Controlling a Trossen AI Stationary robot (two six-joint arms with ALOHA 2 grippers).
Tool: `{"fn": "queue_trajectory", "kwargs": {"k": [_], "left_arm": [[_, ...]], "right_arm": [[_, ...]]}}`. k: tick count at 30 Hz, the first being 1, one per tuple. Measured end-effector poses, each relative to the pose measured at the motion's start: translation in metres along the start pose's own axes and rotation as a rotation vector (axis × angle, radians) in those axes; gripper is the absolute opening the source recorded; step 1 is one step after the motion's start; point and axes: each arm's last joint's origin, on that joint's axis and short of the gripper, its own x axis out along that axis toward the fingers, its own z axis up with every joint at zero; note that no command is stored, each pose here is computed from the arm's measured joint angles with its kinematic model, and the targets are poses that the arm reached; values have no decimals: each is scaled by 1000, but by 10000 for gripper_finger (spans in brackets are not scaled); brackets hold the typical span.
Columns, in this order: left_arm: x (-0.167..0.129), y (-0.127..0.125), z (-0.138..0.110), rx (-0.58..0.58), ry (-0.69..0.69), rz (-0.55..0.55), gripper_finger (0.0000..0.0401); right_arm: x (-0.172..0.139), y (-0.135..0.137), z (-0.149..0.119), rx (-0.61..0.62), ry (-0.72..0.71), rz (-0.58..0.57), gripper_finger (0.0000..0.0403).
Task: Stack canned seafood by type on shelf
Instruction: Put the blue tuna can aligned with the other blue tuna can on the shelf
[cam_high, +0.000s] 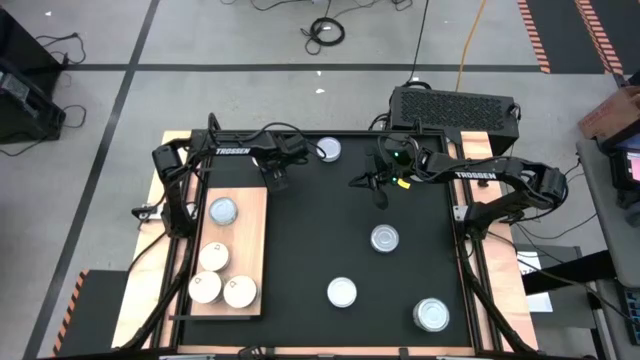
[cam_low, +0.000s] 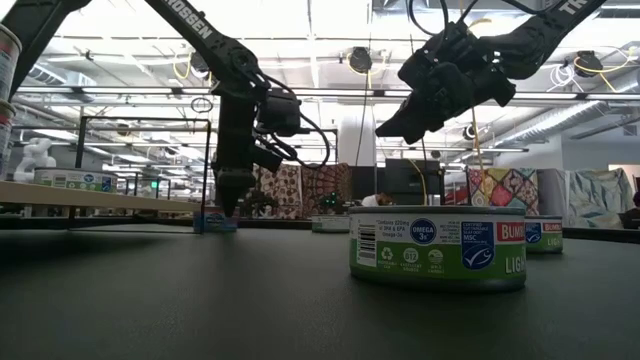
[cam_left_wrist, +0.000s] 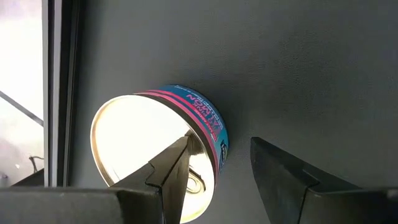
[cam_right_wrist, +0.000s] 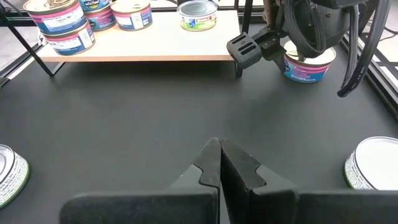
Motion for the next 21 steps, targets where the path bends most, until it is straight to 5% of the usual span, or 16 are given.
{"fn": "queue_trajectory", "kwargs": {"k": [21], "left_arm": [[-2, -3, 2, -30, -8, 27, 171]], "right_arm": [[0, 0, 0, 40, 0, 0, 0]]}}
